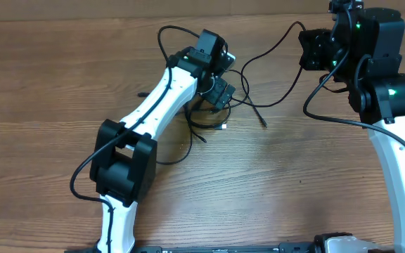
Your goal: Untangle cables
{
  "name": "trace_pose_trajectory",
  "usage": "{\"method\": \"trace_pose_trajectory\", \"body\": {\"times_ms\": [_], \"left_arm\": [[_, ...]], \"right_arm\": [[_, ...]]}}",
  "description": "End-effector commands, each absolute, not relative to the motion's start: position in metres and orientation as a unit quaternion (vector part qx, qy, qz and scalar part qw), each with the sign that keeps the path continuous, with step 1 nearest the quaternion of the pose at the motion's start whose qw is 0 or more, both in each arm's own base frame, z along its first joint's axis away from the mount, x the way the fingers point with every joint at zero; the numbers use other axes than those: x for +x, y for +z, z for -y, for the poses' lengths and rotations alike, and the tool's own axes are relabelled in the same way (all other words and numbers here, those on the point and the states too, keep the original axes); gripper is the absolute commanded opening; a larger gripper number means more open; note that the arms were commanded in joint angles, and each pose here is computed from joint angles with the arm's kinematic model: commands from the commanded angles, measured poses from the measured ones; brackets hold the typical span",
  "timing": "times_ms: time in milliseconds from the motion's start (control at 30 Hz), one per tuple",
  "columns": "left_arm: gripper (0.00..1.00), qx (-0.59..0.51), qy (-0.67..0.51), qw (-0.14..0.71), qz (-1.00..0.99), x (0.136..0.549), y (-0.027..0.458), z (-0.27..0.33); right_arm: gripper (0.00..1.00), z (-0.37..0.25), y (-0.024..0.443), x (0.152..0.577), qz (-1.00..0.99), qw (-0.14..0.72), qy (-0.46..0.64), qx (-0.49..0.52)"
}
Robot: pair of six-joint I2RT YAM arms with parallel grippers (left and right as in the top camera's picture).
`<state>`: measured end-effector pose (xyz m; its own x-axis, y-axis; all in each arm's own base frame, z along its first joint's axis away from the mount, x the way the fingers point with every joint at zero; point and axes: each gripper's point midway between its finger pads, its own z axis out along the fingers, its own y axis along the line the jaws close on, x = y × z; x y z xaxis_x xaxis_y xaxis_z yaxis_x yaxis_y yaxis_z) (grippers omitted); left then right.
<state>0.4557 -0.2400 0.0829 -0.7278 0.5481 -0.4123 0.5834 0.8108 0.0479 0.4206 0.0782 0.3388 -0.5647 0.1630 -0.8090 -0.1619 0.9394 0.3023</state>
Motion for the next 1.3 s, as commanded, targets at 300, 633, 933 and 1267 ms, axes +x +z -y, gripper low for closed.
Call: {"method": "trace_pose_trajectory", "body": {"times_ms": [300,633,933,1267], "left_arm": [[1.00,0.319,0.025,0.210,-0.924,0.473,0.042,0.235],[0.04,0.333,0.058,0.131,-0.932,0.447,0.015,0.212],[0.04,0.191,0.150,0.130,-0.961,0.451,0.058,0.135],[0.06,-0.004,0.049,0.157,-0.986,0.443,0.143,0.031]], "right_arm": [[0.04,-0.079,0.364,0.417,-0.851,0.494,0.176,-0.009],[0.04,-0.079,0.364,0.417,-0.851,0.494,0.176,-0.009],[0.04,-0.046,0.359,0.422,-0.858,0.503,0.095,0.043],[0.04,0.043,0.364,0.410,-0.827,0.516,-0.130,0.180]]}}
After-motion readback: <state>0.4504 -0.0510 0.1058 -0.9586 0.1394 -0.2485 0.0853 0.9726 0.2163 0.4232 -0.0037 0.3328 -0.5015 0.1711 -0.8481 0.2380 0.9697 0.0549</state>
